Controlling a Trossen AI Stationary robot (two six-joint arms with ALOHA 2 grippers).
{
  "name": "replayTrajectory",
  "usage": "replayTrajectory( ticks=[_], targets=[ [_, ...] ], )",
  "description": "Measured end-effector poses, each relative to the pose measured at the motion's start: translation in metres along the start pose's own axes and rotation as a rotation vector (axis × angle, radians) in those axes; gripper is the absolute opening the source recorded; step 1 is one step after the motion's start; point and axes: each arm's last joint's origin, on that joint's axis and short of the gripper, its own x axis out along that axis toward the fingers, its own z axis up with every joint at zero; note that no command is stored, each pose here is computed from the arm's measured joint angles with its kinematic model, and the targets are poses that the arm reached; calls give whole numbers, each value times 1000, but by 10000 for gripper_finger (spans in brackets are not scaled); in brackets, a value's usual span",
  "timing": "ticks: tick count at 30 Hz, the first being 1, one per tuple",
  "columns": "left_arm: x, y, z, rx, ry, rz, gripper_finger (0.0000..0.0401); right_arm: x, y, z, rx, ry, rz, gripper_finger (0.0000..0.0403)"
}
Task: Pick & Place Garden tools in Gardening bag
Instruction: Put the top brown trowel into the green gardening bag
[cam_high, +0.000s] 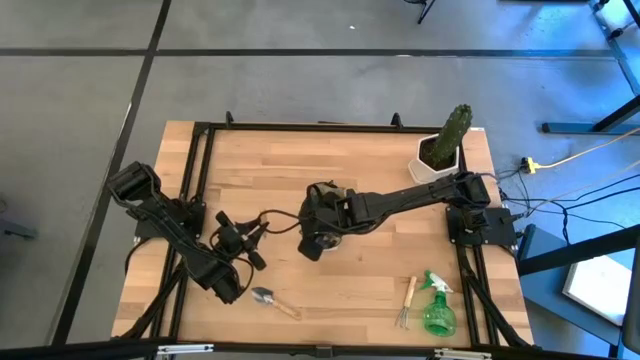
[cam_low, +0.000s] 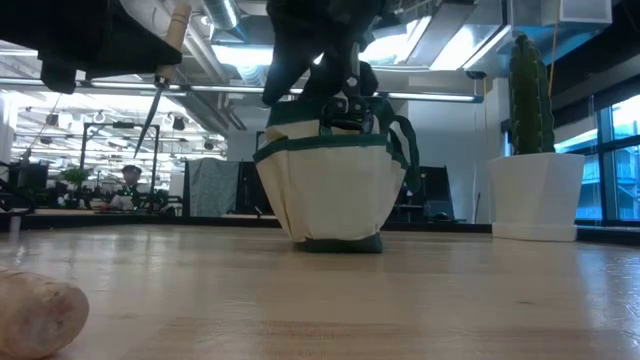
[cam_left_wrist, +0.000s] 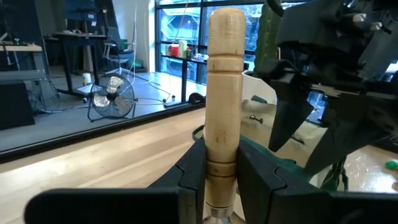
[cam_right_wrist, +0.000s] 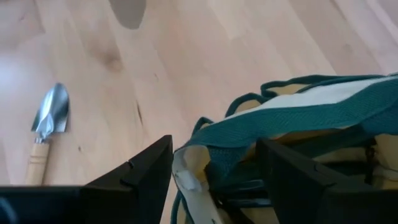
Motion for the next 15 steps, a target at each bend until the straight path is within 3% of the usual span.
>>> replayTrajectory(
  ticks=[15],
  targets=[
    [0, -1, 0, 8, 1, 0, 56, 14, 3, -6, 90, 39, 2, 232]
  ],
)
